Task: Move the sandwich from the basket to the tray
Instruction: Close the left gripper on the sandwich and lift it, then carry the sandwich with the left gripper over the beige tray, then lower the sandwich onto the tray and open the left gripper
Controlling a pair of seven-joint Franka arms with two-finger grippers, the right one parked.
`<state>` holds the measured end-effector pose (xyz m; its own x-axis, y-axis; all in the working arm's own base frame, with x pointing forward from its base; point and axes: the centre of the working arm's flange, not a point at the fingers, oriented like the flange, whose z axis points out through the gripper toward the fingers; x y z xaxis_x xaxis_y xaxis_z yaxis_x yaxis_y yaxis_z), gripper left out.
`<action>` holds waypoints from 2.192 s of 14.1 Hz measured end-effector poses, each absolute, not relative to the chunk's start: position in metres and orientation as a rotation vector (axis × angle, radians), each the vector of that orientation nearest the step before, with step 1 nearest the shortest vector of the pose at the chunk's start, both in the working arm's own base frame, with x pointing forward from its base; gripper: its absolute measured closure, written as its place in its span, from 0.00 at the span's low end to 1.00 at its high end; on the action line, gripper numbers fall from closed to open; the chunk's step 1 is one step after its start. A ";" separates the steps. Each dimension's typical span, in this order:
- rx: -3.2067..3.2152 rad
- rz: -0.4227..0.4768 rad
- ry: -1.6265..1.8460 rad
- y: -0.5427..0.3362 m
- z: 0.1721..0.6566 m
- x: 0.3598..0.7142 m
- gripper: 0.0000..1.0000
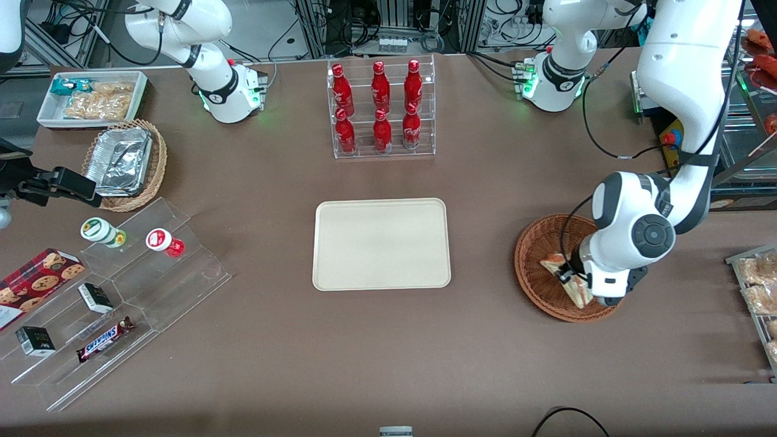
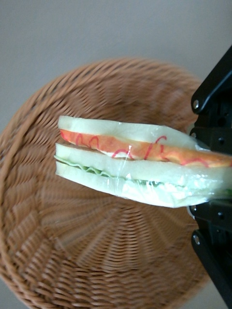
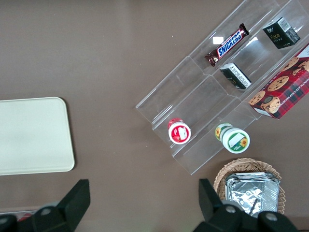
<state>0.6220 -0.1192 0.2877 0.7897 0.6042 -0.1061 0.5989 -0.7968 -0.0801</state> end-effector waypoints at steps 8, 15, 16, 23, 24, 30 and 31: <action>-3.014 0.178 -0.561 -0.384 0.346 0.553 0.75; -3.099 0.178 -0.363 -0.514 0.258 0.528 0.74; -3.102 0.185 -0.329 -0.523 0.244 0.524 0.74; -3.098 0.207 -0.218 -0.547 0.211 0.503 0.58; -3.104 0.200 -0.220 -0.548 0.215 0.505 0.47; -3.084 0.165 -0.245 -0.483 0.357 0.556 0.01; -3.075 0.171 -0.222 -0.458 0.389 0.565 0.00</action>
<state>0.5646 -0.4579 0.3885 0.9835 0.1459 -0.1066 0.1398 -0.9882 -0.0620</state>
